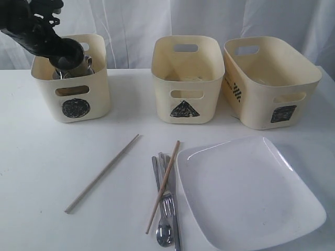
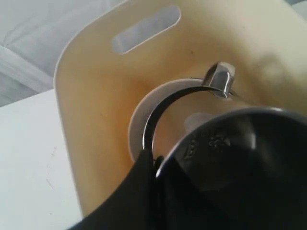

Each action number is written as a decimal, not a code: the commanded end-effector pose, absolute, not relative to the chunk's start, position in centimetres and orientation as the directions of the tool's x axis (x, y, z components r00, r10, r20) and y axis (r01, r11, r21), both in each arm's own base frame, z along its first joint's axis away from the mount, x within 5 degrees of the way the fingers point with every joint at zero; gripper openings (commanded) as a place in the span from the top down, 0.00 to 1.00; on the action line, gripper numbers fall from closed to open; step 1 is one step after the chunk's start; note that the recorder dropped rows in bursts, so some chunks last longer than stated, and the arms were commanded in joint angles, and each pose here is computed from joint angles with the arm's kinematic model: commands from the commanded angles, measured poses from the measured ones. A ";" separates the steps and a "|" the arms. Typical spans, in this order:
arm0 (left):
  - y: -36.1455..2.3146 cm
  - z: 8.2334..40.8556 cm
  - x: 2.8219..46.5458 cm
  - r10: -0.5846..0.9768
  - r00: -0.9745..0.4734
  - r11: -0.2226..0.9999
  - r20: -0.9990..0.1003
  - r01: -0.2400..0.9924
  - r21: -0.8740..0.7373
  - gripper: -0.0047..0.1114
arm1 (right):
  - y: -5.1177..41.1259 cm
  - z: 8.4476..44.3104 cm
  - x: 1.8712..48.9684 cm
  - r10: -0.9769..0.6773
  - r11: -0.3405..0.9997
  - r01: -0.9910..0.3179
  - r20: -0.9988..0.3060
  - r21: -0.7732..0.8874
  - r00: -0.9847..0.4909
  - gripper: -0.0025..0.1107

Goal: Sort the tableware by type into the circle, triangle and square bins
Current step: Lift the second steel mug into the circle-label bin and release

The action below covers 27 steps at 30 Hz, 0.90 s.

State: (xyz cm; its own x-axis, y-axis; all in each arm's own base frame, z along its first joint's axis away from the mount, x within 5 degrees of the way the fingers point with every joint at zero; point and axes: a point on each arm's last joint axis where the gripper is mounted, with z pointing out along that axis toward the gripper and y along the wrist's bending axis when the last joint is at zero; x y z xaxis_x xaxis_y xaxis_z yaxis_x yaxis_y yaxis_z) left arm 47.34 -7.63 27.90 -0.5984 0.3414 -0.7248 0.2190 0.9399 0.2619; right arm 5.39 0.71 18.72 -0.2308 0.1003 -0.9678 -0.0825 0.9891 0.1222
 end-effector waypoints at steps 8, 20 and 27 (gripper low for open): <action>-8.0 28.7 46.5 0.292 -0.625 0.956 -0.724 0.214 0.201 0.70 | 0.7 18.6 5.4 0.103 0.989 -0.085 -0.970 0.124 -0.219 0.98; -8.3 34.1 42.9 0.297 -0.622 0.951 -0.725 0.261 0.166 0.55 | 0.7 18.6 5.4 0.128 0.986 -0.079 -0.967 0.148 -0.221 0.98; -9.2 35.7 39.1 0.302 -0.623 0.916 -0.722 0.398 0.040 0.56 | 0.7 18.6 5.4 0.128 0.986 -0.079 -0.967 0.148 -0.221 0.98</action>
State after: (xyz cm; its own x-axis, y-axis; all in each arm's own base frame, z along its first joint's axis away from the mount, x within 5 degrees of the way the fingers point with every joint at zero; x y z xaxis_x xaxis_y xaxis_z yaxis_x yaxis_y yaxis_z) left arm 41.06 -8.70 34.78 -0.6302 0.3025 -0.7150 0.3380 0.9360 0.0981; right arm 5.39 0.71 18.72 -0.2324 0.1200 -0.9652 -0.0779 0.9869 0.1414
